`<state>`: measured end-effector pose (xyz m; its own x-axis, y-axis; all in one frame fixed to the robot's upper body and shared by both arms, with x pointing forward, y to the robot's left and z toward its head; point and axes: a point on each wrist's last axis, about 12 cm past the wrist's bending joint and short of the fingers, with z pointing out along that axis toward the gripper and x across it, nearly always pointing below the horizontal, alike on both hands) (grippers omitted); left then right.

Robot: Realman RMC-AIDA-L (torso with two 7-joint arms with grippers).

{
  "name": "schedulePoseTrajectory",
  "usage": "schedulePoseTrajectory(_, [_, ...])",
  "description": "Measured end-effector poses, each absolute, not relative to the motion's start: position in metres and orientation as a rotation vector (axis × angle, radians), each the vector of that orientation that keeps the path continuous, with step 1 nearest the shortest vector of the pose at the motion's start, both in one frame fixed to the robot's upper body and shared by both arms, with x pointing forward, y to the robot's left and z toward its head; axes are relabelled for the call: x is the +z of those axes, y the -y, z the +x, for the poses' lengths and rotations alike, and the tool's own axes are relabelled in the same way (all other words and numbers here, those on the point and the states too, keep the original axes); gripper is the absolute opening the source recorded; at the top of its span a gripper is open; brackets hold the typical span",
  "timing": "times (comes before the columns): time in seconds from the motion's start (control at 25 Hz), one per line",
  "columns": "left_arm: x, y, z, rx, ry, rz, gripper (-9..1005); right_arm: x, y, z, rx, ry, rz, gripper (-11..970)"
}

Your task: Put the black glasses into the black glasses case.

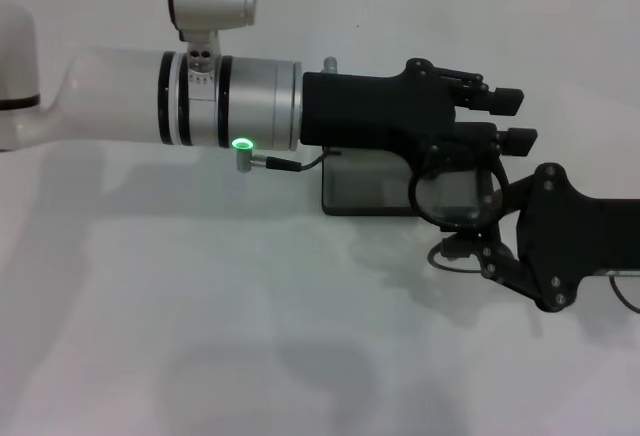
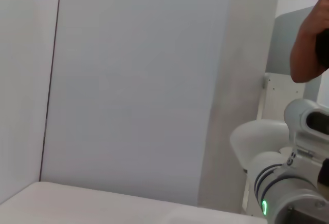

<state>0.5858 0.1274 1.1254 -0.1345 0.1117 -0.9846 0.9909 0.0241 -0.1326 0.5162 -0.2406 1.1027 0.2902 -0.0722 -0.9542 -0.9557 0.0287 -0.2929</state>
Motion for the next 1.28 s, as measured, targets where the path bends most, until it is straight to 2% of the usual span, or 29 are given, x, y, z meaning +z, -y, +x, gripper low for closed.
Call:
schedulePoseTrajectory(0.44, [1.123,-0.132,0.59,-1.171,-1.413,1.219,445,1.102,0.242,0.518,0.917,-1.066,-1.367,105])
schedulePoseTrajectory(0.6, [1.119,-0.146,0.606,-1.035,-1.477,1.079,445,1.1,0.243,0.522,0.879,-1.101,-1.408,105])
schedulePoseTrajectory(0.84, [1.116,-0.172,0.618,-0.906,-1.511,0.892,445,1.096,0.235,0.539,0.658,-1.233,-1.495,105])
schedulePoseTrajectory(1.28, [1.113,-0.191,0.619,-0.855,-1.531,0.816,444,1.102,0.175,0.548,0.275,-1.359,-1.688,105])
